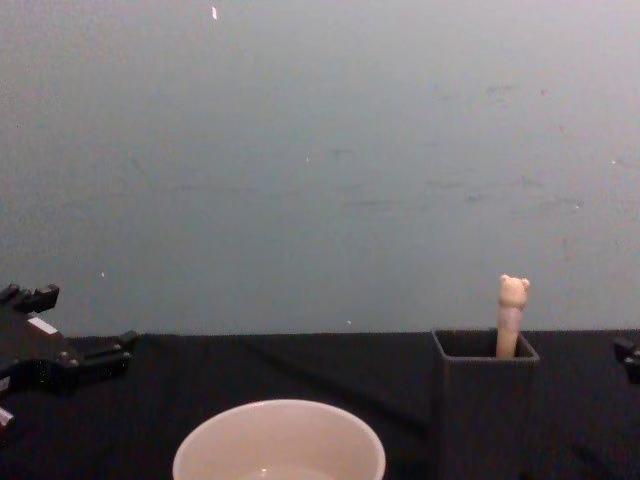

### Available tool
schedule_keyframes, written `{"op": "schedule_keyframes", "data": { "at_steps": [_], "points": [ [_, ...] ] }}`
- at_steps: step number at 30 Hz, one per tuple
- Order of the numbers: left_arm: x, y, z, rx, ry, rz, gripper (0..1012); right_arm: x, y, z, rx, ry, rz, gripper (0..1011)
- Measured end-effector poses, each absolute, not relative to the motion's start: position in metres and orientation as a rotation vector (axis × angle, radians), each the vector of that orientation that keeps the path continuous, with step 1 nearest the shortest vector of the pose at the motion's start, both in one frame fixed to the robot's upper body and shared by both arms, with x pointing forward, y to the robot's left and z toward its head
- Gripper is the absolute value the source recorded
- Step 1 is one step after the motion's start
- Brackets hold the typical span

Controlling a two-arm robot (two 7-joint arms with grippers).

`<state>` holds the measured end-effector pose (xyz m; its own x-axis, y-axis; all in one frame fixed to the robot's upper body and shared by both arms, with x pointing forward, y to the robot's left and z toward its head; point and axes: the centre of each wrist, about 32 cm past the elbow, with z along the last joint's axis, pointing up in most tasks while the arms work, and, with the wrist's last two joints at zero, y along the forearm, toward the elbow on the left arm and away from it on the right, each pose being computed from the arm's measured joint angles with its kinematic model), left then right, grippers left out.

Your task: Pick up the stirring spoon with one hand, stir inside the cup, then place it back in its original position.

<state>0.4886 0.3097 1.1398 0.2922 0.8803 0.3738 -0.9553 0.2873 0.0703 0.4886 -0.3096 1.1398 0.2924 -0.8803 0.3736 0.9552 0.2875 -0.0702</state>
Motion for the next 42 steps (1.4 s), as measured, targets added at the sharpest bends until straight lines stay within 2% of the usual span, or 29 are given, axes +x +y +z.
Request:
{"op": "schedule_keyframes", "data": {
  "at_steps": [42],
  "points": [
    [0.4886,0.3097,1.1398,0.305,-0.285,1.248,1001,0.4886,-0.3097,1.1398,-0.304,-0.285,-1.248,1000]
  ]
}}
